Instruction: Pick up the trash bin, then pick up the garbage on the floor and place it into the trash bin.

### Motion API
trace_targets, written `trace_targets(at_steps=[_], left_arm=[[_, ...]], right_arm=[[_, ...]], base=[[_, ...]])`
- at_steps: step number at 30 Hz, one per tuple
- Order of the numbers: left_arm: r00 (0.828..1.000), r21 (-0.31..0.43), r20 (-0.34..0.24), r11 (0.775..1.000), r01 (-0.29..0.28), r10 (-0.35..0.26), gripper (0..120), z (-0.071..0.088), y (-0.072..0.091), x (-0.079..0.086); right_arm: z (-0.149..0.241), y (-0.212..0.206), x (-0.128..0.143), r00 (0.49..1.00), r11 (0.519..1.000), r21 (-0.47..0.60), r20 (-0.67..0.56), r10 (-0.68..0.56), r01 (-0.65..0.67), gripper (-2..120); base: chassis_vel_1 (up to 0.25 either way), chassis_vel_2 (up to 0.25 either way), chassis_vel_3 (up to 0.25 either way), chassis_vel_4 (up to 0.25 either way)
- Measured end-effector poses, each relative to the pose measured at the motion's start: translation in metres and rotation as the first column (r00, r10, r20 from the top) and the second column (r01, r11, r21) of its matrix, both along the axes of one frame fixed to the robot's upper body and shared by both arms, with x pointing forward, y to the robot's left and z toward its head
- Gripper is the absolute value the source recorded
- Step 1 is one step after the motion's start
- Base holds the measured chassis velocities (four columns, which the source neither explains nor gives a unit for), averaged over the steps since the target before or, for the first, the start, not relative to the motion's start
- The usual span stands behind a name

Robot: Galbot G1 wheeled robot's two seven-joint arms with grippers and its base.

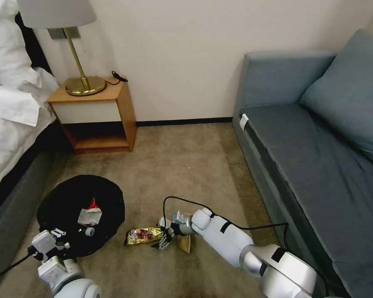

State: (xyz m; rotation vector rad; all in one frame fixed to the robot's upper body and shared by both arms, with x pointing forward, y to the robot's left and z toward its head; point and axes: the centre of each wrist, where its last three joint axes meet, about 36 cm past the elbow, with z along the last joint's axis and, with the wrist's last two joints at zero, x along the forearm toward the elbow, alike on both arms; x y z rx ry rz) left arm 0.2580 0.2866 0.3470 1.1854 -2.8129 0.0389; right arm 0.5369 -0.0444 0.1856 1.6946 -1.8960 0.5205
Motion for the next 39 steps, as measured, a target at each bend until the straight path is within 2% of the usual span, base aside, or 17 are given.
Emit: trace_targets(at_steps=[3, 6, 8, 11, 12, 16, 19, 20, 23, 24, 27, 29, 32, 39], left_arm=[[1.0, -0.007, 0.003, 1.0, 0.004, -0.004, 3, 0.004, 0.0, 0.001], [1.0, -0.015, 0.005, 1.0, 0.006, -0.006, 3, 0.005, 0.001, 0.002], [1.0, -0.015, 0.006, 1.0, 0.006, -0.006, 3, 0.006, 0.001, 0.002], [1.0, -0.02, 0.008, 1.0, 0.007, -0.007, 3, 0.005, -0.001, 0.004], [1.0, -0.02, 0.008, 1.0, 0.007, -0.007, 3, 0.005, -0.001, 0.004], [1.0, -0.022, 0.006, 1.0, 0.008, -0.007, 3, 0.004, -0.001, 0.004], [1.0, -0.022, 0.005, 1.0, 0.008, -0.008, 3, 0.003, -0.001, 0.004], [1.0, -0.023, 0.003, 1.0, 0.008, -0.008, 3, 0.003, -0.001, 0.004], [1.0, -0.023, 0.002, 1.0, 0.009, -0.009, 3, 0.002, -0.001, 0.004], [1.0, -0.024, 0.0, 1.0, 0.009, -0.009, 3, 0.001, -0.001, 0.005], [1.0, -0.024, -0.002, 1.0, 0.009, -0.009, 3, 0.0, -0.001, 0.005], [1.0, -0.023, -0.002, 1.0, 0.009, -0.009, 3, 0.0, -0.001, 0.005], [1.0, -0.023, -0.002, 1.0, 0.009, -0.009, 3, 0.0, 0.0, 0.005], [1.0, -0.024, -0.005, 1.0, 0.009, -0.009, 3, -0.003, 0.001, 0.006]], right_arm=[[-0.004, -0.001, -0.004, 1.0, 1.0, -0.013, 0.0, 0.012, -0.012, 100], [-0.01, -0.005, -0.008, 1.0, 1.0, -0.025, -0.003, 0.016, -0.016, 90], [-0.012, -0.007, -0.008, 1.0, 1.0, -0.028, -0.003, 0.011, -0.011, 89], [-0.013, -0.016, -0.002, 1.0, 0.999, -0.042, 0.01, -0.011, 0.011, 74], [-0.013, -0.016, -0.002, 1.0, 0.999, -0.042, 0.01, -0.011, 0.011, 74], [-0.015, -0.021, 0.0, 1.0, 0.998, -0.054, 0.019, -0.013, 0.014, 56], [-0.016, -0.023, 0.0, 1.0, 0.998, -0.06, 0.021, -0.013, 0.015, 50], [-0.017, -0.025, -0.001, 1.0, 0.998, -0.065, 0.023, -0.013, 0.014, 39], [-0.018, -0.025, -0.001, 1.0, 0.998, -0.068, 0.026, -0.013, 0.014, 33], [-0.019, -0.026, -0.002, 1.0, 0.997, -0.071, 0.028, -0.013, 0.015, 25], [-0.02, -0.027, -0.003, 0.999, 0.997, -0.075, 0.034, -0.014, 0.017, 18], [-0.022, -0.029, -0.004, 0.999, 0.997, -0.08, 0.04, -0.017, 0.02, 7], [-0.022, -0.03, -0.004, 0.999, 0.996, -0.082, 0.043, -0.018, 0.022, 1], [-0.023, -0.032, -0.004, 0.999, 0.997, -0.078, 0.045, -0.024, 0.027, 0]], base=[[0.0, 0.0, 0.0, 0.0], [0.0, 0.0, 0.0, 0.0], [0.0, 0.0, 0.0, 0.0], [0.0, 0.0, 0.0, 0.0], [0.0, 0.0, 0.0, 0.0], [0.0, 0.0, 0.0, 0.0], [0.0, 0.0, 0.0, 0.0], [0.0, 0.0, 0.0, 0.0], [0.0, 0.0, 0.0, 0.0], [0.0, 0.0, 0.0, 0.0], [0.0, 0.0, 0.0, 0.0], [0.0, 0.0, 0.0, 0.0], [0.0, 0.0, 0.0, 0.0], [0.0, 0.0, 0.0, 0.0]])
